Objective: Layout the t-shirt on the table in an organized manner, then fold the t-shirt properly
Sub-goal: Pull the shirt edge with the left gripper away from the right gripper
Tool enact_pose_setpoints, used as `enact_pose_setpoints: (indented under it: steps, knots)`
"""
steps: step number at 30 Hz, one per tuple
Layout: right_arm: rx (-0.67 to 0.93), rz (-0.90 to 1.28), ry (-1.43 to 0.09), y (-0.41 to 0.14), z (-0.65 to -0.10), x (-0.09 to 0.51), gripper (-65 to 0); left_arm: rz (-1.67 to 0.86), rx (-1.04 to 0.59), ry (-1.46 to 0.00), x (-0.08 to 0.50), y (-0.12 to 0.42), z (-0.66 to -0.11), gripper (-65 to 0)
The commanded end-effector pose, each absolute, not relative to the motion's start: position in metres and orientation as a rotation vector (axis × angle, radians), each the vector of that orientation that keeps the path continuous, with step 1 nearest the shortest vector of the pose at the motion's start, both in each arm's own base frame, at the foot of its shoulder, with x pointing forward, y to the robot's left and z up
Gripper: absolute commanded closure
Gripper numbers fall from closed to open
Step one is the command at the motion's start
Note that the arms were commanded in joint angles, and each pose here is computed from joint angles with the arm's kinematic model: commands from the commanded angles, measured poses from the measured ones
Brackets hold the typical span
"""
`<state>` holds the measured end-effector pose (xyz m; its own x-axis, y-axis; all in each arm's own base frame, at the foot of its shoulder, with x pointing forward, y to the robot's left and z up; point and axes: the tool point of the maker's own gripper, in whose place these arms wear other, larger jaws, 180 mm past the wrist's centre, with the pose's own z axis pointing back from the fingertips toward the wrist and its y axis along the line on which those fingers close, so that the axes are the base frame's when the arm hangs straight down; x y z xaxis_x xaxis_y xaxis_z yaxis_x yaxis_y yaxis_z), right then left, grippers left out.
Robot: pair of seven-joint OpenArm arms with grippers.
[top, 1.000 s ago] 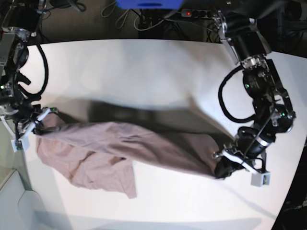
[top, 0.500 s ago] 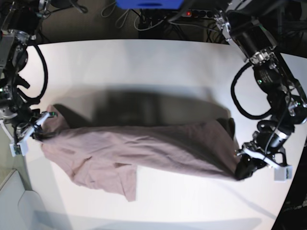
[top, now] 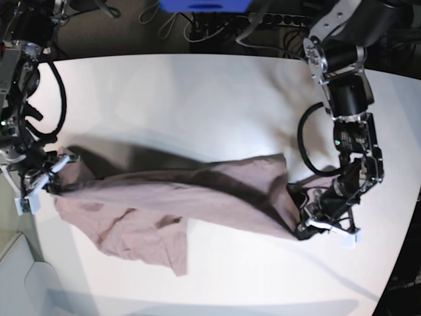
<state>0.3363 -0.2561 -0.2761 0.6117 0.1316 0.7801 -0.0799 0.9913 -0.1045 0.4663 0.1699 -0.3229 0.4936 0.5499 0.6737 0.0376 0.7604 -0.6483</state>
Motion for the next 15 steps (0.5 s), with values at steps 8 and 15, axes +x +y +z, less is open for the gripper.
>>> enact_pose_setpoints:
  steps: [8,15]
  knots:
    - [-0.047,0.093,-0.893,-0.263,-0.287,0.341,0.0,0.357,-0.647,-1.132,0.49,0.196,-0.292,-1.3]
    - [-0.045,0.091,-0.891,-0.263,-0.288,0.341,0.0,0.355,-0.617,-1.13,0.484,0.21,-0.295,-33.6]
